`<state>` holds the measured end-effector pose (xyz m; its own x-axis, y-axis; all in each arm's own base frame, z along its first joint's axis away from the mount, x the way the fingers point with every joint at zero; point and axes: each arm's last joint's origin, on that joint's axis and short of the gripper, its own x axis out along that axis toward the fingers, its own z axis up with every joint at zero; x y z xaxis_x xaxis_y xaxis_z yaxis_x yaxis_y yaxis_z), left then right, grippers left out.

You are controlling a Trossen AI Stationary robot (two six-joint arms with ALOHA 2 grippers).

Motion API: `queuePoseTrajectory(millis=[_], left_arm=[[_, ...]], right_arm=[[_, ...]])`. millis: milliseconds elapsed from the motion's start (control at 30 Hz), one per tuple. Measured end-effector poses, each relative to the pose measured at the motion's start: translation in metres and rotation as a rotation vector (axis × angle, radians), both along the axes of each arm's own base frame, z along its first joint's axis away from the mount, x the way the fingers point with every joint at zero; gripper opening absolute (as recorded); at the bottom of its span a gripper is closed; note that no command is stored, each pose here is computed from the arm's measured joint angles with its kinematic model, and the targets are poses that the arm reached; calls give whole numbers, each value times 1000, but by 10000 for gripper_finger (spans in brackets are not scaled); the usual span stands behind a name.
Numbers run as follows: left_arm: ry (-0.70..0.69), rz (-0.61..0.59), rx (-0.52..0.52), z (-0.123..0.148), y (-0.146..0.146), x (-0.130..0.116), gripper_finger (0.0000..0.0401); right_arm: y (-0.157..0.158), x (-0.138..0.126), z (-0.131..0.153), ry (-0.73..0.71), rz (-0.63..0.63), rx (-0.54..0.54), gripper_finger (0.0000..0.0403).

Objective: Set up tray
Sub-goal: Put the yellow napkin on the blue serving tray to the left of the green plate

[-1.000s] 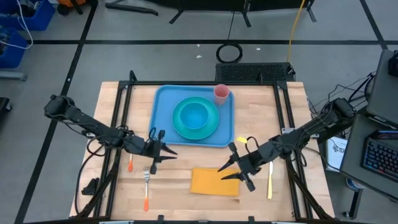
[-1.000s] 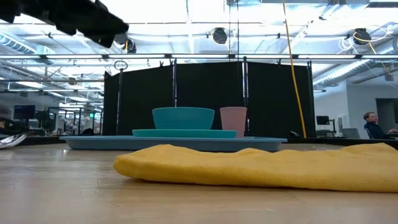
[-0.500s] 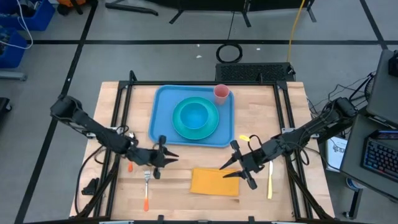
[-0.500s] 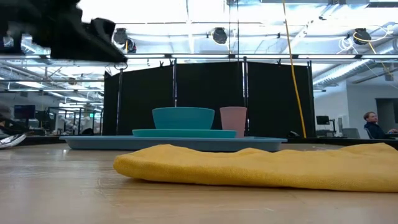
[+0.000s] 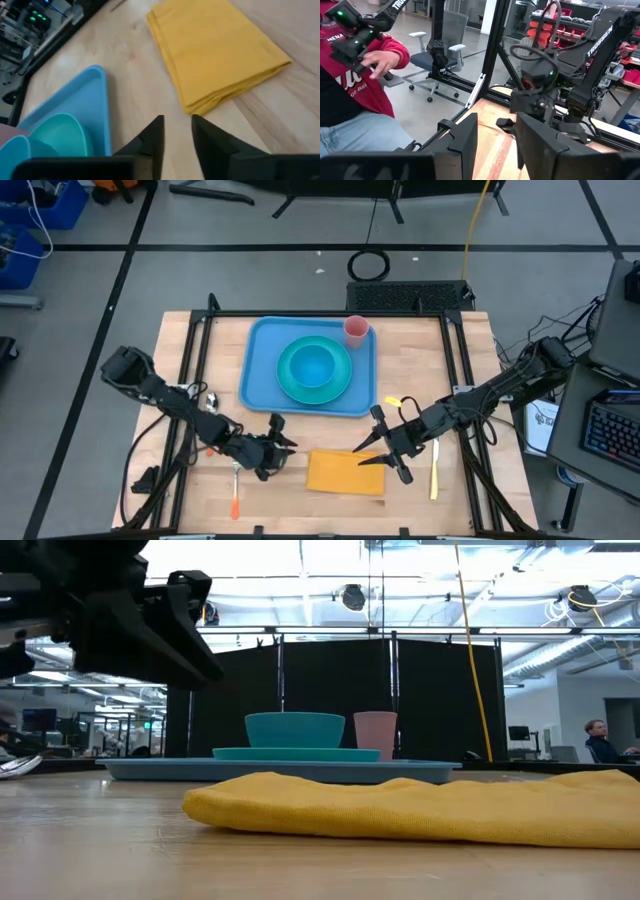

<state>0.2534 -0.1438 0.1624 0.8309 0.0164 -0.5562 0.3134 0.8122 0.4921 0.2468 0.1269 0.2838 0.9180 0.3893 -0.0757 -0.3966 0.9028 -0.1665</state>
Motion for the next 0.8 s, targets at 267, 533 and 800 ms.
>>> queuePoseTrajectory(millis=[267,533,800], left_arm=[[-10,42,14,-6,-14,8,210],[-5,-25,127,-35,-43,-1,243],[5,-50,186,-49,-63,14,244]], right_arm=[[0,0,0,4,0,-2,128],[0,0,-1,8,0,-2,128],[0,-1,-5,25,-4,41,128]])
